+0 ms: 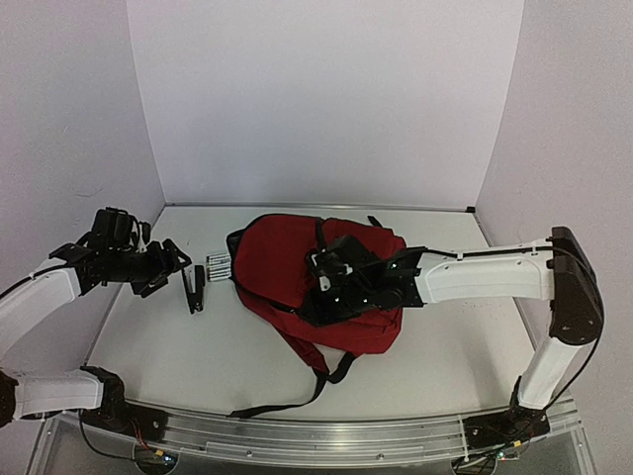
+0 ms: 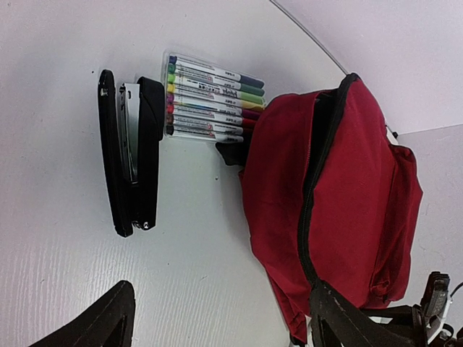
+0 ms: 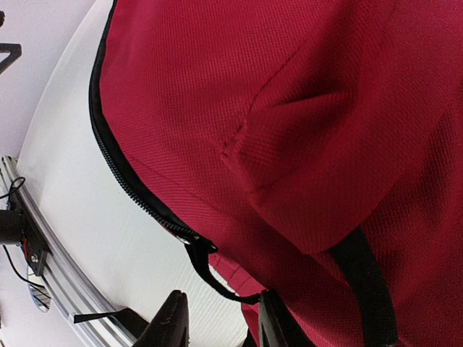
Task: Pack the student bag
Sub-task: Adjust the student bag at the center of the board, then zip the student bag at the center of the board.
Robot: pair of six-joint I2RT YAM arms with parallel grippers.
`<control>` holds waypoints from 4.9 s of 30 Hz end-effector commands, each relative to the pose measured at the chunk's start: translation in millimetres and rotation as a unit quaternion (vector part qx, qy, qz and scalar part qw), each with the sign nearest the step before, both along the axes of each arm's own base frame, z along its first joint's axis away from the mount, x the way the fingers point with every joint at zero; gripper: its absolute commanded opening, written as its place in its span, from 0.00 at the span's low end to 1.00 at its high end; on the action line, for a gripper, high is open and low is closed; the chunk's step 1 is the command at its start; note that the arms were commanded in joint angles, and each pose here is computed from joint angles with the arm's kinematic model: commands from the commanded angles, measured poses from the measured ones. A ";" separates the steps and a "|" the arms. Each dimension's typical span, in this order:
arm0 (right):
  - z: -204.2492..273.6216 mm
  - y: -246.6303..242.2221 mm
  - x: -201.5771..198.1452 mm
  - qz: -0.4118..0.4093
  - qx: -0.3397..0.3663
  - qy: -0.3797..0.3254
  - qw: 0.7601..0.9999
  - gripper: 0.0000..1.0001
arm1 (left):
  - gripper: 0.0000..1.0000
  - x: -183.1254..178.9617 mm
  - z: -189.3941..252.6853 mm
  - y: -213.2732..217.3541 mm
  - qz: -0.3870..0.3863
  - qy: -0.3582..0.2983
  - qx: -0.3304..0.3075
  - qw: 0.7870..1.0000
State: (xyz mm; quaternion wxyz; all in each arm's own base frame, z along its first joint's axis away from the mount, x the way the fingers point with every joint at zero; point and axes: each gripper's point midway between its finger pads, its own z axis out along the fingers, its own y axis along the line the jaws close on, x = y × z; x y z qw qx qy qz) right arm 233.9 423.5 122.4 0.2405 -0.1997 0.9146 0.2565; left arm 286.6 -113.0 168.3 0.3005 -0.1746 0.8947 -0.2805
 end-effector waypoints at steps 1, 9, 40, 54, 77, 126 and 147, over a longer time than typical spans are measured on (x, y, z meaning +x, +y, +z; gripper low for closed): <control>15.3 15.6 5.9 0.009 0.015 -0.023 1.000 0.12 | 0.83 -4.8 -1.3 1.0 0.005 0.001 -0.008 1.000; 32.0 49.0 -17.3 0.078 0.039 -0.035 0.996 0.00 | 0.83 -19.2 -8.8 -12.7 -0.033 0.000 -0.043 0.999; 79.3 101.5 -12.9 0.079 0.105 -0.098 0.987 0.42 | 0.83 -64.4 -21.5 -89.6 -0.166 -0.002 -0.190 0.968; 117.1 15.4 16.8 -0.064 0.107 -0.139 0.982 0.65 | 0.86 -43.1 -7.6 -140.1 -0.229 -0.017 -0.164 0.959; 95.1 -6.3 19.2 -0.086 0.094 -0.117 0.985 0.65 | 0.39 -8.3 -38.6 -148.3 -0.169 0.033 -0.111 0.979; 51.3 3.4 8.4 0.002 -0.055 -0.209 0.976 0.81 | 0.16 -30.6 -39.2 -134.9 -0.136 0.044 -0.158 0.977; 21.4 -11.8 27.3 -0.004 -0.211 -0.271 0.939 0.84 | 0.00 -34.2 -33.8 -123.9 -0.121 0.039 -0.142 0.982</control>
